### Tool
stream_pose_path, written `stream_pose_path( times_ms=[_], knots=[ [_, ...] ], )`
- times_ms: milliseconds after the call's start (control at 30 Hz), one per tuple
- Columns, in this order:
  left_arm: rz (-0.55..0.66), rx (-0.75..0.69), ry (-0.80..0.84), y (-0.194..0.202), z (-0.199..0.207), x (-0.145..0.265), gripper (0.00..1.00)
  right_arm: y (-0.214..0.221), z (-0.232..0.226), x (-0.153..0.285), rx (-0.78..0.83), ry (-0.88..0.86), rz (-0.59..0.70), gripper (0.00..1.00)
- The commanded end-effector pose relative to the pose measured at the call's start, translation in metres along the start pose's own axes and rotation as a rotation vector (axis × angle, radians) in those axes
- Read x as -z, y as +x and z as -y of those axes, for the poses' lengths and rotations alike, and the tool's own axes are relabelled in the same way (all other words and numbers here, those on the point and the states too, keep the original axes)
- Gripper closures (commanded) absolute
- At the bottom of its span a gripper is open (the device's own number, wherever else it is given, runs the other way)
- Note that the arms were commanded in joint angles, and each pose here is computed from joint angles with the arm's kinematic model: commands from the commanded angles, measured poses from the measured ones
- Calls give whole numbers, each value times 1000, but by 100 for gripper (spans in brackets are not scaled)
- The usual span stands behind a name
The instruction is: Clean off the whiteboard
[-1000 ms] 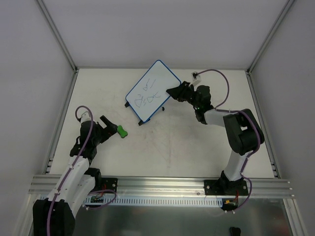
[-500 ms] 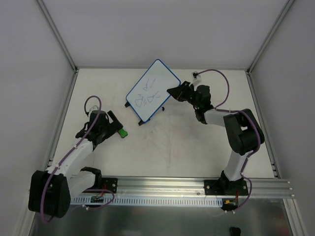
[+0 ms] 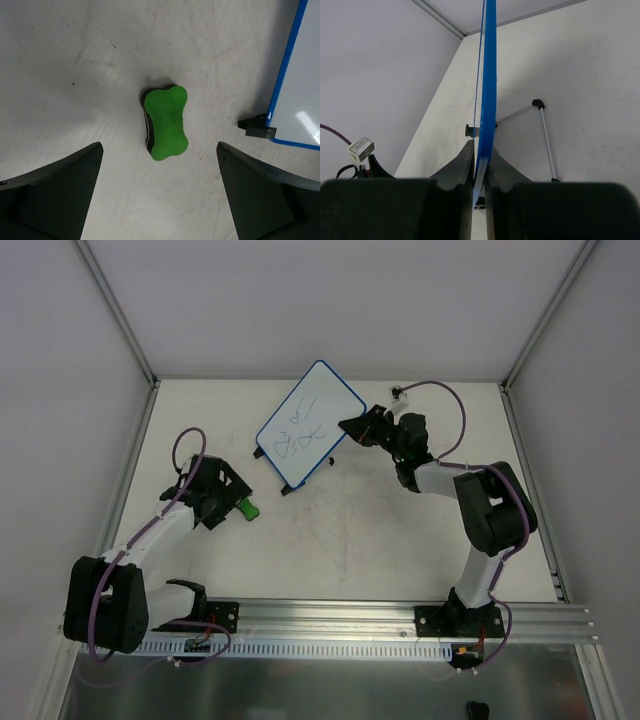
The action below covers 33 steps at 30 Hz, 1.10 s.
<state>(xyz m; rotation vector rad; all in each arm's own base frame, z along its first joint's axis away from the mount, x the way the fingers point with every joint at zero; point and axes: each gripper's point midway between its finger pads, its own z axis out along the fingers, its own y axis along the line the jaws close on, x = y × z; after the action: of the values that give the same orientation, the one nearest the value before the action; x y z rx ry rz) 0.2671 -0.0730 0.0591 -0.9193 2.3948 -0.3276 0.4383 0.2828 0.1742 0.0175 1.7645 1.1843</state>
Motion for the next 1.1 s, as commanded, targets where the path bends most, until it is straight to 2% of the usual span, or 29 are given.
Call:
stream_pose_path(
  times_ms=[0,100,267,333,433,633,833,1067],
  knots=[
    [-38,99,-10,0,15,0,1,-30,-28,-3,97,-65,78,100],
    [-51,174,-45,5,13,-5,1,-30,-29,-3,99,-71,77,100],
    [-41,156,-90,2,22,-11,1,-30,-30,-3,98,-75,75,100],
    [-49,164,-113,5,20,-14,8,-28,-30,-3,95,-75,71,100],
    [-48,175,-132,5,19,-18,9,-28,-31,-3,97,-81,70,100],
    [-43,186,-160,5,16,-24,26,-25,-31,-1,98,-85,70,100],
    [-66,180,-182,9,16,-31,32,-26,-33,-1,103,-91,72,100],
    [-68,180,-195,9,15,-35,50,-27,-36,0,104,-101,72,100]
  ],
)
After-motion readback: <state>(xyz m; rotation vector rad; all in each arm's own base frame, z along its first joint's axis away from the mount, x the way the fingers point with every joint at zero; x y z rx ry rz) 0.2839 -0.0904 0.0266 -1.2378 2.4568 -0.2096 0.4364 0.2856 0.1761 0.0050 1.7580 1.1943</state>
